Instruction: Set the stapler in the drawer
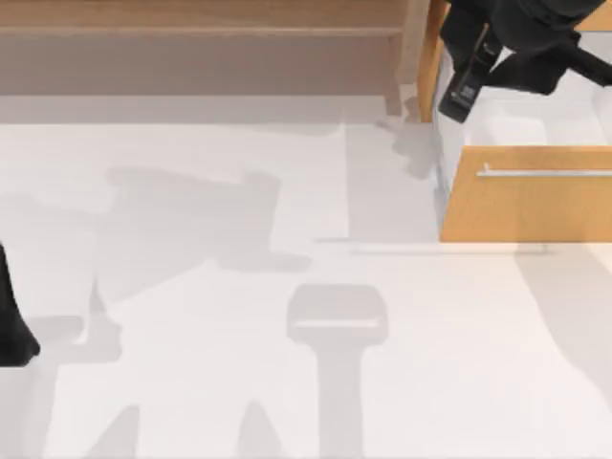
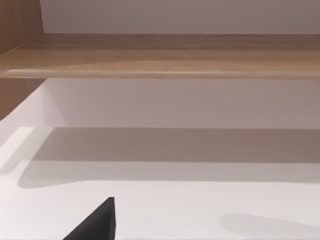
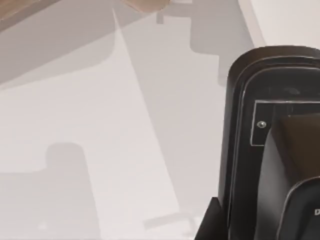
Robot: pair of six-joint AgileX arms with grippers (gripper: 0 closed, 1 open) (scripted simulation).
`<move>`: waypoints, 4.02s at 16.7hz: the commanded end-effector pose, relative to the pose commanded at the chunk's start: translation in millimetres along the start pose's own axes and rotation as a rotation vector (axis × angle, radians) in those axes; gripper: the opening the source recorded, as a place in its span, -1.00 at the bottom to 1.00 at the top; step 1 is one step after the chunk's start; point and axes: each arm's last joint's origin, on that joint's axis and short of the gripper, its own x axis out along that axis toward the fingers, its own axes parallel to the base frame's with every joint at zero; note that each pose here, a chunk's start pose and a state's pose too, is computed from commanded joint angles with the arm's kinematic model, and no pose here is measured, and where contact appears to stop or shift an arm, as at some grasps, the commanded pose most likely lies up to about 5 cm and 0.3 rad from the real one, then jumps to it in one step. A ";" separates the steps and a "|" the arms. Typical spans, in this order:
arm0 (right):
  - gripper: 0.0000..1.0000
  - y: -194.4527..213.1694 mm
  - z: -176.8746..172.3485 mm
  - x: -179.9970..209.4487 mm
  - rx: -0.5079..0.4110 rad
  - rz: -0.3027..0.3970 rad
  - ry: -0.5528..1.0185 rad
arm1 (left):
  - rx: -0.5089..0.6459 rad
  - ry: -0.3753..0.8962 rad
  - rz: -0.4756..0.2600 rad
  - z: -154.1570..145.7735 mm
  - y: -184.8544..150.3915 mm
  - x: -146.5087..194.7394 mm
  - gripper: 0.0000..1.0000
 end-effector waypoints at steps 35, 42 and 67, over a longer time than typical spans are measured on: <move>-0.25 -92.7 65.5 148.4 -0.402 -0.255 0.392 | 0.000 0.000 0.000 0.0 0.0 0.0 1.00; 0.81 -92.7 65.5 148.4 -0.402 -0.255 0.392 | 0.000 0.000 0.000 0.0 0.0 0.0 1.00; 1.00 -35.2 29.7 45.6 -1.018 0.009 -0.281 | 0.000 0.000 0.000 0.0 0.0 0.0 1.00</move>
